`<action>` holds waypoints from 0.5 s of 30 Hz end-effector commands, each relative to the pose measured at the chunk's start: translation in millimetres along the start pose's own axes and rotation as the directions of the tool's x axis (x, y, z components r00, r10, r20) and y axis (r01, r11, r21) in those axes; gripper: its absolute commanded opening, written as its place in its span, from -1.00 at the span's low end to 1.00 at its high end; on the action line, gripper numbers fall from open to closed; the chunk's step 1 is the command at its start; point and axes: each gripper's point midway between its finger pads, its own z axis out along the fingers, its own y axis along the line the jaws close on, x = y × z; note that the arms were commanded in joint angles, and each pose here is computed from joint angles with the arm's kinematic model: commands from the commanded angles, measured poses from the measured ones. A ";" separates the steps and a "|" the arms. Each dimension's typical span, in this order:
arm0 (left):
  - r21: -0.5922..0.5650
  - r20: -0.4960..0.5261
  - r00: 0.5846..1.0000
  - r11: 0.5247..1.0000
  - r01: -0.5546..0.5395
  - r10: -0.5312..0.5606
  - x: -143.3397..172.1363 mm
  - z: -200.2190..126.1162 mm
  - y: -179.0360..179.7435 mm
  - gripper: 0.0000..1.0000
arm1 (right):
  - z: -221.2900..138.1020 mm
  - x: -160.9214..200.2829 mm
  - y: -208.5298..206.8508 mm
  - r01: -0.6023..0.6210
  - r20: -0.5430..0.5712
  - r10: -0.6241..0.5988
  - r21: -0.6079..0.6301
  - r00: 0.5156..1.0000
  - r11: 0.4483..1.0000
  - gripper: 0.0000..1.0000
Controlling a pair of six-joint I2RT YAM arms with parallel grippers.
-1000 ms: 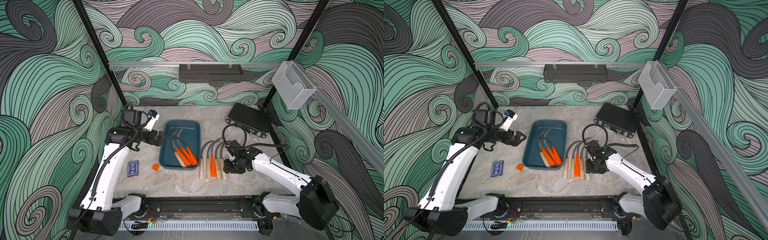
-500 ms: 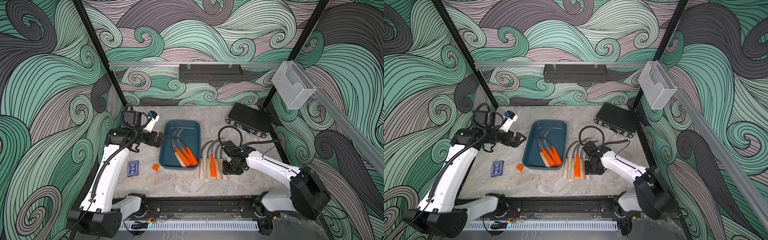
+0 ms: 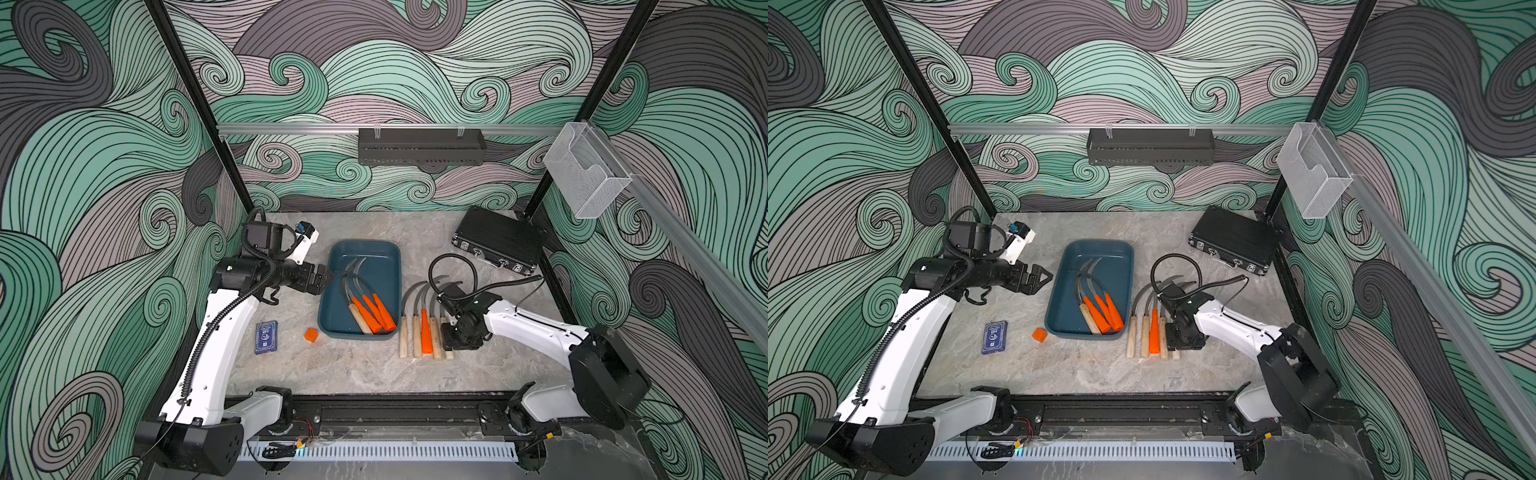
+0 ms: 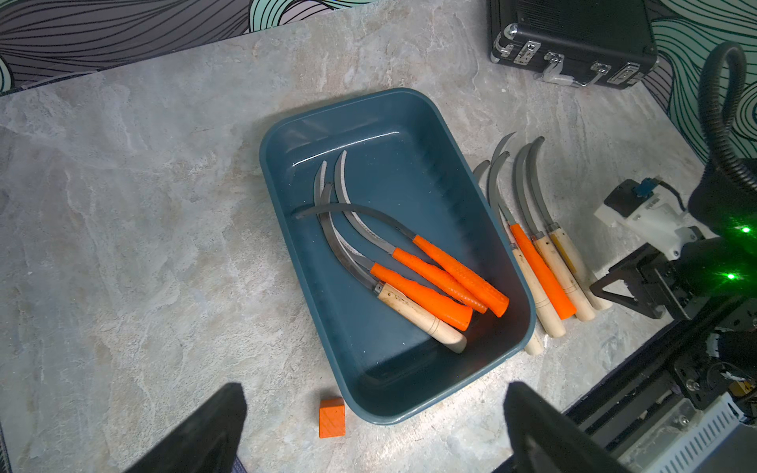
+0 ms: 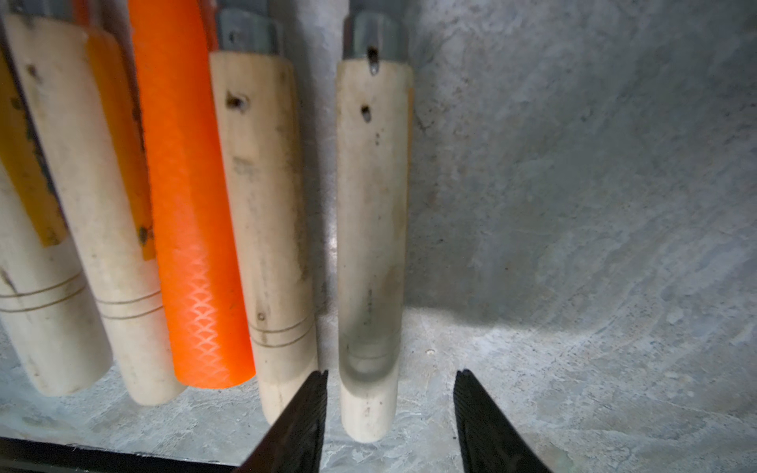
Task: Put small sickles into storage boxes
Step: Pick up the sickle at the center of the board.
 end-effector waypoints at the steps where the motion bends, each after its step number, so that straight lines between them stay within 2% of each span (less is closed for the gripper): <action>1: -0.008 0.019 1.000 1.000 -0.005 0.005 0.8 -8.1 -1.8 0.97 | 0.7 -5.6 -3.1 0.007 0.015 -0.008 0.040 1.000 0.999 0.05; 8: -0.003 0.025 1.000 1.000 0.002 -0.001 -1.1 -9.4 -3.0 0.97 | 3.3 -14.1 0.5 -0.001 0.044 -0.001 0.038 0.999 0.999 -0.02; 15: -0.004 0.025 1.000 1.000 0.001 -0.001 -0.3 -11.1 -3.5 0.97 | 12.8 -16.2 4.4 0.013 0.021 -0.014 0.047 1.000 0.999 -0.10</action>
